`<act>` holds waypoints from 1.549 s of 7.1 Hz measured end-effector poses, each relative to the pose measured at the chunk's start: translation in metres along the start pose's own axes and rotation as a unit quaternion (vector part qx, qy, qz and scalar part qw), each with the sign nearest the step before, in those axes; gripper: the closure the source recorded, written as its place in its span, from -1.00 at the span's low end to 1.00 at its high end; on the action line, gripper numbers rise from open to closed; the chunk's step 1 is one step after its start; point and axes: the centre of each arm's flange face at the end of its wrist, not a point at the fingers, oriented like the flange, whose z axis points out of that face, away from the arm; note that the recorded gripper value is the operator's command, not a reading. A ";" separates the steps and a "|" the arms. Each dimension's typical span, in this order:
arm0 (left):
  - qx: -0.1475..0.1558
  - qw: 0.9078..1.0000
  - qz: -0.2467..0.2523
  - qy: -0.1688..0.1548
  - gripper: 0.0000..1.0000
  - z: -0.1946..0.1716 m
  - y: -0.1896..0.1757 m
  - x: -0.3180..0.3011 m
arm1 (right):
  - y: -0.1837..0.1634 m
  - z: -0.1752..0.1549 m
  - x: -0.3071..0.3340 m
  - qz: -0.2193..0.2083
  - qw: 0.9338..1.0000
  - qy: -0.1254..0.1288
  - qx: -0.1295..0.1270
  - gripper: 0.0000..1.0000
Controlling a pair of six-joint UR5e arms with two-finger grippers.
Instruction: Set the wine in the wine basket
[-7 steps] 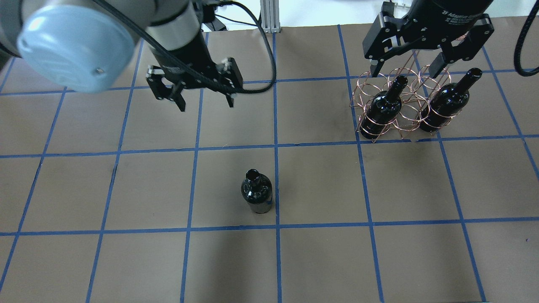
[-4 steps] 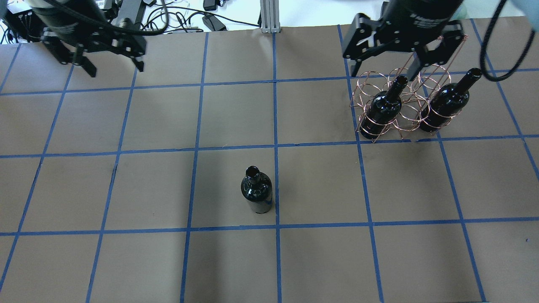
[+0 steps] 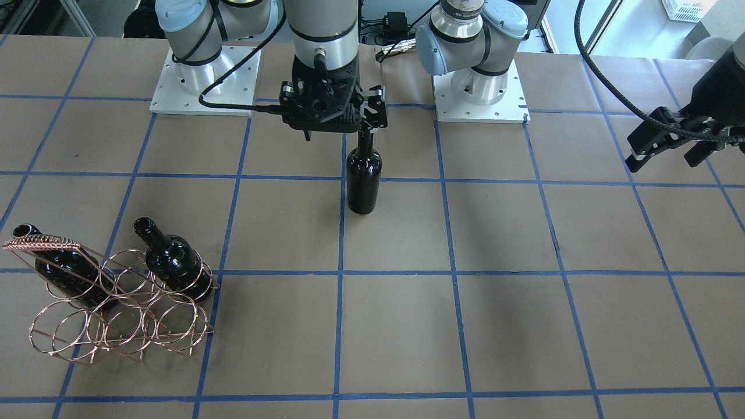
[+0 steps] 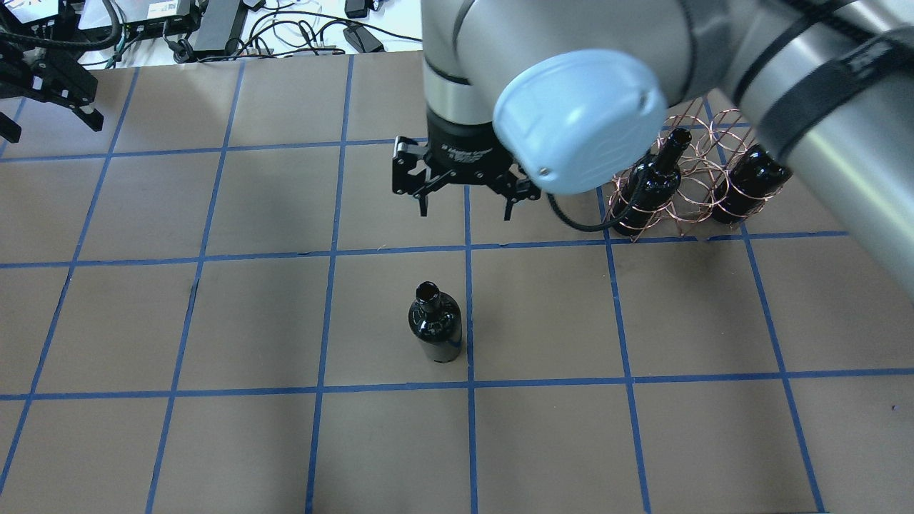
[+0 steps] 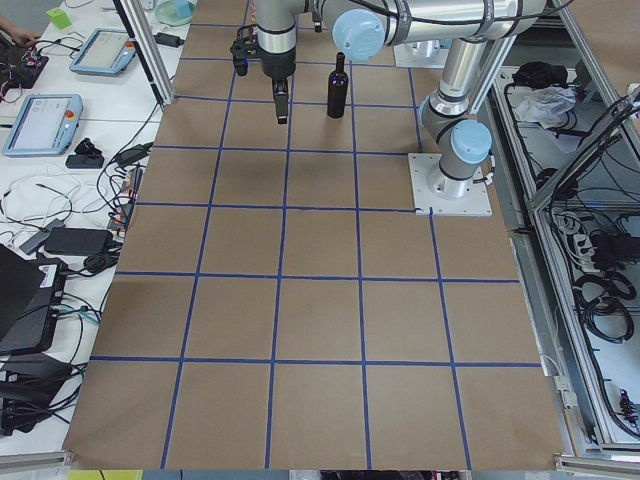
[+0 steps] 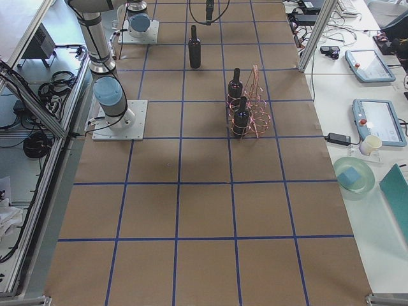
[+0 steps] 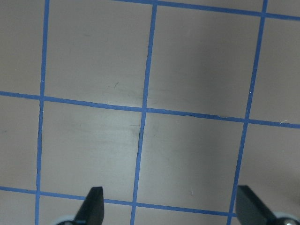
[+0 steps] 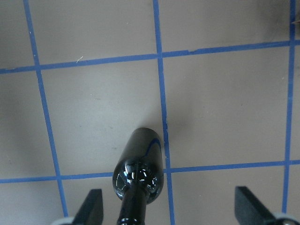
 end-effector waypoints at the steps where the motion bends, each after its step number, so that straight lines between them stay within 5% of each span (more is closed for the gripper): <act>1: -0.001 1.000 0.004 0.000 -1.00 0.001 0.001 -0.001 | 0.003 0.024 -0.013 -0.001 1.000 0.003 -0.009 -0.91; 6: -0.007 1.000 0.015 0.007 -1.00 0.008 0.001 0.008 | 0.021 0.092 -0.037 -0.025 0.998 0.033 -0.057 -0.55; 8: -0.009 1.000 0.016 0.007 -1.00 0.009 0.002 0.009 | 0.025 0.090 -0.037 -0.047 0.997 0.033 -0.058 -0.32; 11: -0.014 1.000 0.017 0.009 -1.00 0.013 0.006 0.012 | 0.031 0.085 -0.034 -0.057 0.996 0.033 -0.058 -0.27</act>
